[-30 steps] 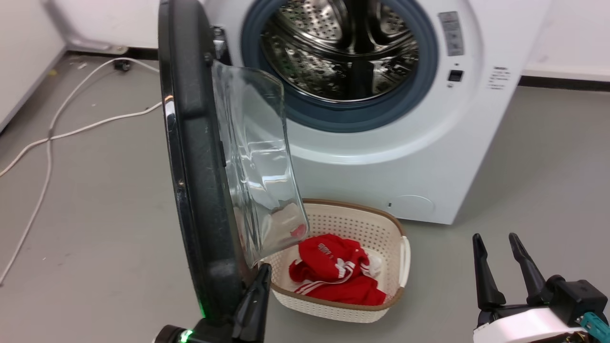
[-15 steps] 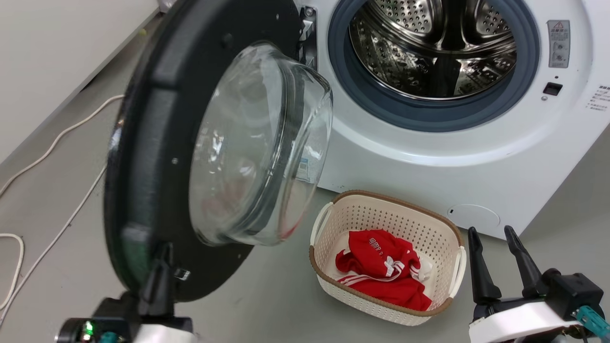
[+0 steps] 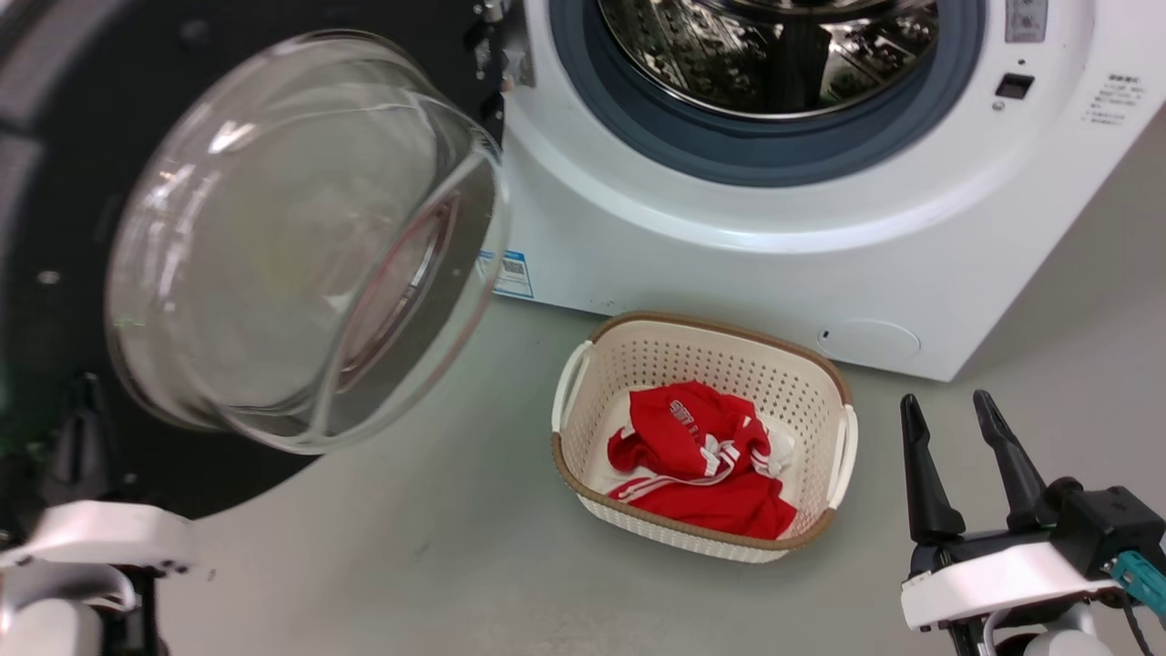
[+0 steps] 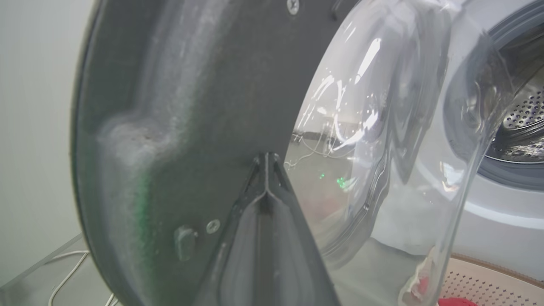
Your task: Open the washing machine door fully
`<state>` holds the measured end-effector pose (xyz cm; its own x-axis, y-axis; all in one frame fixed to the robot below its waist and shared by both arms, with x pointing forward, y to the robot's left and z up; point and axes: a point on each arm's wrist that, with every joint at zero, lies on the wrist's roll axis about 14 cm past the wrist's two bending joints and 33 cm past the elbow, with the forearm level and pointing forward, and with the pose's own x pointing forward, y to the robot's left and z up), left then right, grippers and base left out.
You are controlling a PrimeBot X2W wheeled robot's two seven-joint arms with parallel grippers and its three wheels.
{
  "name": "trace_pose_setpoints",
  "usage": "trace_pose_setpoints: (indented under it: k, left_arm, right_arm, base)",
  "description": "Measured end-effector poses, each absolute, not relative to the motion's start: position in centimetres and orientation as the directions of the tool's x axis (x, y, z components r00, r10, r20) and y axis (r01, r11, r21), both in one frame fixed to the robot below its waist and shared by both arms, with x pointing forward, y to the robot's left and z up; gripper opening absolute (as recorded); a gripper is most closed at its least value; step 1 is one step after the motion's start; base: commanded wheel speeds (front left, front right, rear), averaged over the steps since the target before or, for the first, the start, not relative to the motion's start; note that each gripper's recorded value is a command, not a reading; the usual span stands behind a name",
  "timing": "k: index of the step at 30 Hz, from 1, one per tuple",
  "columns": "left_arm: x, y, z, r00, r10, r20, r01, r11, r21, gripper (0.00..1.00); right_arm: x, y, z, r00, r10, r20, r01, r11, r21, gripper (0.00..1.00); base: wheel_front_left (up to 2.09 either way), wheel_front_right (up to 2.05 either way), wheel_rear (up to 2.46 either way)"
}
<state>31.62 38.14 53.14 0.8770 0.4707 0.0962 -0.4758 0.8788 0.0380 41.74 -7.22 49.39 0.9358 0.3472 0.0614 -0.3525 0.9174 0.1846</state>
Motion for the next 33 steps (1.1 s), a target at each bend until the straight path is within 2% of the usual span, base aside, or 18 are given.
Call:
trace_pose_setpoints:
  k: [11,18,25,31,32,33]
  left_arm:
    - [34.0,44.9,53.0,0.817,0.573,0.065,-0.576,0.811,0.102,0.00]
    - [34.3,45.9,52.6,0.807,0.588,0.047,-0.589,0.800,0.110,0.00]
    - [33.4,44.5,52.9,0.817,0.572,0.068,-0.577,0.812,0.091,0.00]
    - [31.8,40.6,52.0,0.845,0.530,0.077,-0.534,0.844,0.047,0.00]
    - [31.4,39.8,51.7,0.850,0.522,0.074,-0.525,0.850,0.040,0.06]
    - [31.1,39.0,51.4,0.855,0.515,0.069,-0.518,0.855,0.032,0.23]
  right_arm:
    - [42.9,-9.4,47.9,0.957,0.287,0.030,-0.288,0.940,0.185,1.00]
    - [42.9,-9.9,47.7,0.961,0.274,0.028,-0.274,0.945,0.180,1.00]
    - [42.5,-9.9,48.8,0.960,0.274,0.054,-0.279,0.945,0.172,1.00]
    - [41.5,-9.7,50.0,0.957,0.280,0.082,-0.290,0.942,0.167,1.00]
    - [41.4,-9.7,50.2,0.956,0.281,0.087,-0.292,0.942,0.165,1.00]
    - [41.2,-9.7,50.4,0.955,0.281,0.091,-0.293,0.942,0.163,1.00]
  base:
    - [0.00,0.00,0.00]
    - [0.00,0.00,0.00]
    - [0.00,0.00,0.00]
    - [0.00,0.00,0.00]
    - [0.00,0.00,0.00]
    - [0.00,0.00,0.00]
